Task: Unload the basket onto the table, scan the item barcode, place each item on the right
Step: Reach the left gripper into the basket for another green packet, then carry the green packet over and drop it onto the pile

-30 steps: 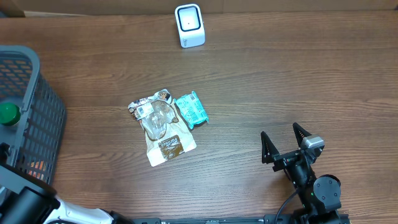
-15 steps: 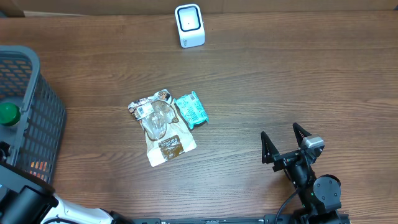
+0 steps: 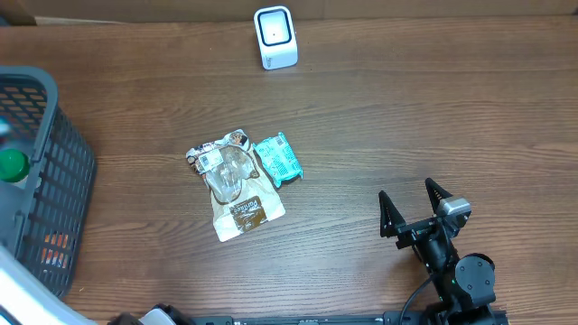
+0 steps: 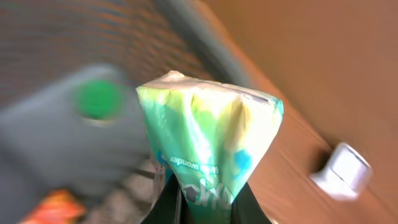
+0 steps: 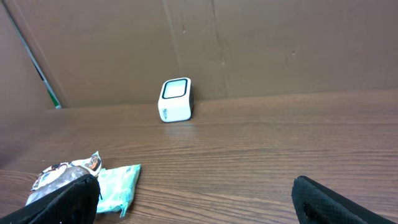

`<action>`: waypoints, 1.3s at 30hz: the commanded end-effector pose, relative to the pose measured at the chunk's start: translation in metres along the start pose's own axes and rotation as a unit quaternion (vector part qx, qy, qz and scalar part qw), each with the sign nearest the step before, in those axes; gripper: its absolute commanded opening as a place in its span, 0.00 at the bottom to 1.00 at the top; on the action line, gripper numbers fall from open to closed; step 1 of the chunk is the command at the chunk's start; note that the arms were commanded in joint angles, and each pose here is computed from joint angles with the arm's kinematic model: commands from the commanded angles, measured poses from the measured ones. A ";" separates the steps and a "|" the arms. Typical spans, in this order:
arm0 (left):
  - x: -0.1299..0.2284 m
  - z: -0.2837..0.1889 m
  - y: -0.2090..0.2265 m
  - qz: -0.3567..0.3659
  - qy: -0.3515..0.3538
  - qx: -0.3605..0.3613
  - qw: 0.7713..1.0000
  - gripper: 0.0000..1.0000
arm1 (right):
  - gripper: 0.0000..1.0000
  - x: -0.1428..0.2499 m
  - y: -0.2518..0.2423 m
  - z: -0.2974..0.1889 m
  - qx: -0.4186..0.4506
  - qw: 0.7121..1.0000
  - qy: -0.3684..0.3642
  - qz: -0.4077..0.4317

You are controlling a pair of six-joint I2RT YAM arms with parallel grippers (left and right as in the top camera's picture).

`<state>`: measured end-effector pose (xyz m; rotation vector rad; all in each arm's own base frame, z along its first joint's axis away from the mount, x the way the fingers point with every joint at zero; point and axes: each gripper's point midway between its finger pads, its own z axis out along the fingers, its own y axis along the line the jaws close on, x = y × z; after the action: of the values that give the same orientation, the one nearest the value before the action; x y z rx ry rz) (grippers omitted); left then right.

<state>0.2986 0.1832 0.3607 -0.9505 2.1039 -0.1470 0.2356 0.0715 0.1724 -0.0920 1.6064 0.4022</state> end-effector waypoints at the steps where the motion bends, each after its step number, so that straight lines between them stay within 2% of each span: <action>1: 0.048 0.002 -0.084 0.091 0.053 0.075 0.992 0.04 | 1.00 0.002 0.000 0.000 -0.001 1.000 -0.001 -0.002; 5: 0.113 0.019 -0.122 0.187 0.117 0.042 0.974 0.04 | 1.00 0.002 0.000 0.000 -0.001 1.000 -0.001 -0.002; 8: 0.185 0.052 -0.130 0.241 0.229 0.016 0.943 0.04 | 1.00 0.002 0.000 0.000 -0.001 1.000 -0.001 -0.002; 15: 0.273 0.135 -0.067 0.218 0.347 -0.146 0.901 0.04 | 1.00 0.002 0.000 0.000 -0.001 1.000 -0.001 -0.002; 19: 0.304 0.159 -0.038 0.213 0.376 -0.198 0.880 0.04 | 1.00 0.002 0.000 0.000 -0.001 1.000 -0.001 -0.002; 22: 0.325 0.181 -0.031 0.192 0.379 -0.206 0.882 0.04 | 1.00 0.002 0.000 0.000 -0.001 1.000 -0.001 -0.002; 29: 0.368 0.214 -0.059 0.199 0.364 -0.144 0.898 0.04 | 1.00 0.002 0.000 0.000 -0.001 1.000 -0.001 -0.002; 36: 0.411 0.218 -0.093 0.249 0.364 -0.094 0.892 0.04 | 1.00 0.002 0.000 0.000 -0.001 1.000 -0.001 -0.002; 39: 0.415 0.215 -0.105 0.272 0.353 -0.083 0.891 0.04 | 1.00 0.002 0.000 0.000 -0.001 1.000 -0.001 -0.002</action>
<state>0.3602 -0.1078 0.0158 -0.4308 2.9635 -0.0179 0.2357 0.0714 0.1722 -0.0920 1.6072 0.4015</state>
